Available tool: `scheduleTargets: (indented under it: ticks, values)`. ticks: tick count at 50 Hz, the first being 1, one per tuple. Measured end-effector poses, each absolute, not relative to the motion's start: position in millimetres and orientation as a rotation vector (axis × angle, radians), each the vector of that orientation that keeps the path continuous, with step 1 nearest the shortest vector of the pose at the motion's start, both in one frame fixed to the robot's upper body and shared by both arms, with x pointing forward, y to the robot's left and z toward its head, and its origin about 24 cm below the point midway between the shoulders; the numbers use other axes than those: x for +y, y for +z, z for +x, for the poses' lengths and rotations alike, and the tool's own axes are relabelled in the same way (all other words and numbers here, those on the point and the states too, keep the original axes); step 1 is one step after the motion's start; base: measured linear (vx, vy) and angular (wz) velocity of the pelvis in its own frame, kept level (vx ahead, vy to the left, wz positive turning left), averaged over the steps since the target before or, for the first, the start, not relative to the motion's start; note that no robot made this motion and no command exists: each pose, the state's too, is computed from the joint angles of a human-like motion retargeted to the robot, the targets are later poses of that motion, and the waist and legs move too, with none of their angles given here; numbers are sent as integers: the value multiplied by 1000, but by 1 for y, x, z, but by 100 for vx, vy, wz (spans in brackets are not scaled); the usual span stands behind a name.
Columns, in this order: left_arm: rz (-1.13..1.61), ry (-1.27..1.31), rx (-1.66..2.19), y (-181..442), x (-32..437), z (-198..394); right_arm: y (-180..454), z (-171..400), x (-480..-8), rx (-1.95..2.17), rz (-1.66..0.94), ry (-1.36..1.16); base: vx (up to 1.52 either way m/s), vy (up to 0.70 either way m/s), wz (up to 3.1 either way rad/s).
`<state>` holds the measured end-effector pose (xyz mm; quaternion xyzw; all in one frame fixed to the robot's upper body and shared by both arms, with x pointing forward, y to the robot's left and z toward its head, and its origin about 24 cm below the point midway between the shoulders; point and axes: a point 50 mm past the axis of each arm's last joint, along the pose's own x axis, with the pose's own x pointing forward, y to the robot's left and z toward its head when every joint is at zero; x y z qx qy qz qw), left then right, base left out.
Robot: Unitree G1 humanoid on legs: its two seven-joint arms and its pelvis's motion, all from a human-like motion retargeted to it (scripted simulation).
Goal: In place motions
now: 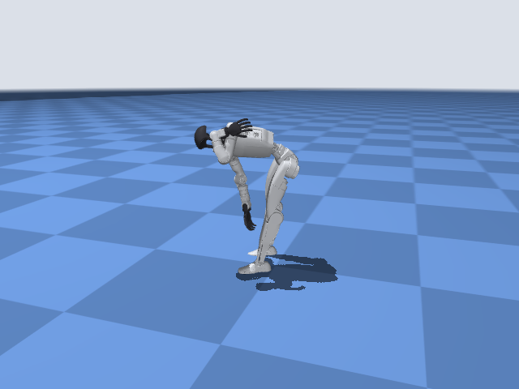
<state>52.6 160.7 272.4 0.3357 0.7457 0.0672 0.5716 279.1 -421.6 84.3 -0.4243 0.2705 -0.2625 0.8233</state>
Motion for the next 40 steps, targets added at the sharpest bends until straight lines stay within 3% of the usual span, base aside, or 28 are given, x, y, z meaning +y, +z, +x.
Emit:
scheduleTargets:
  ticks: [10,20,30,40]
  values:
    - [676,197,1760,273,163,49,-29,252,-349,701,-746,-275,4,11,-10]
    - [505,343,1782,273,164,43,-93,218,-275,782,-747,15,27,18,-30]
    - [355,494,1834,273,165,38,-155,124,-218,1038,-609,212,29,20,-31]
    - [156,644,1936,270,168,33,-174,29,-214,1338,-574,355,32,24,-34]
